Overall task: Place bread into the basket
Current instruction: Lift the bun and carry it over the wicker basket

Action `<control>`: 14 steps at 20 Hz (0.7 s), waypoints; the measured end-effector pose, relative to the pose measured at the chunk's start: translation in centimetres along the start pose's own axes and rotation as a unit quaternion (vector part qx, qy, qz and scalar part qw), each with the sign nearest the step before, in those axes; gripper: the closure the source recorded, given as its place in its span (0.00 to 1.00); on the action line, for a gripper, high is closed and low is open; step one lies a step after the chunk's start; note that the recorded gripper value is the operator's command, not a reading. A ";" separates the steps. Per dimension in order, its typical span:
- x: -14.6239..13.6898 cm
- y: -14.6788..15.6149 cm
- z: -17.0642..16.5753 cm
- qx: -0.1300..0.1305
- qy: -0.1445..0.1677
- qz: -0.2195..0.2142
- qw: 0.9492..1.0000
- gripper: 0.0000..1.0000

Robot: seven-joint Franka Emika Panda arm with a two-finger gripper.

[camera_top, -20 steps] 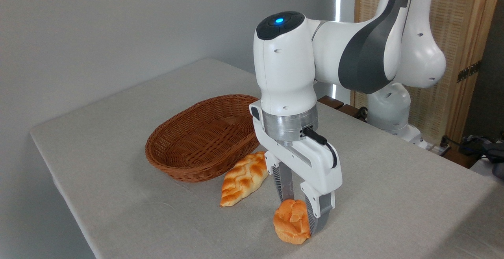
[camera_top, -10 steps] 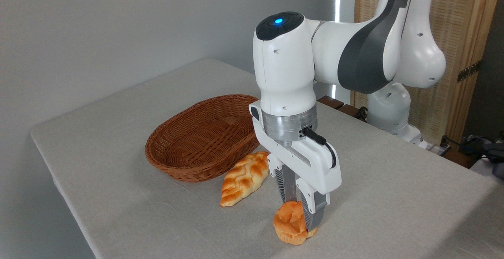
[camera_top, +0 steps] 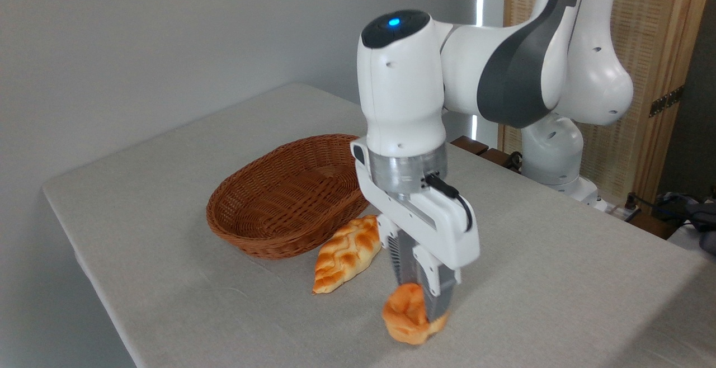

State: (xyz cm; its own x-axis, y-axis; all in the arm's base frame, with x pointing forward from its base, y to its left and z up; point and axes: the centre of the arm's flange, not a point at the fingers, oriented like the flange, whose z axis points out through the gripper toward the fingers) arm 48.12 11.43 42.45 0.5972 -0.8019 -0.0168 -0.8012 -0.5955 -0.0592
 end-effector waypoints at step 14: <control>13.3 5.2 -7.6 0.008 0.108 -0.072 0.991 0.44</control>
State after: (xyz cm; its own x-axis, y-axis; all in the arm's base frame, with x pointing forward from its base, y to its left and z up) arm 51.61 -2.66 49.55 0.6821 -0.7010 0.2080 -0.7062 -0.7053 -0.0611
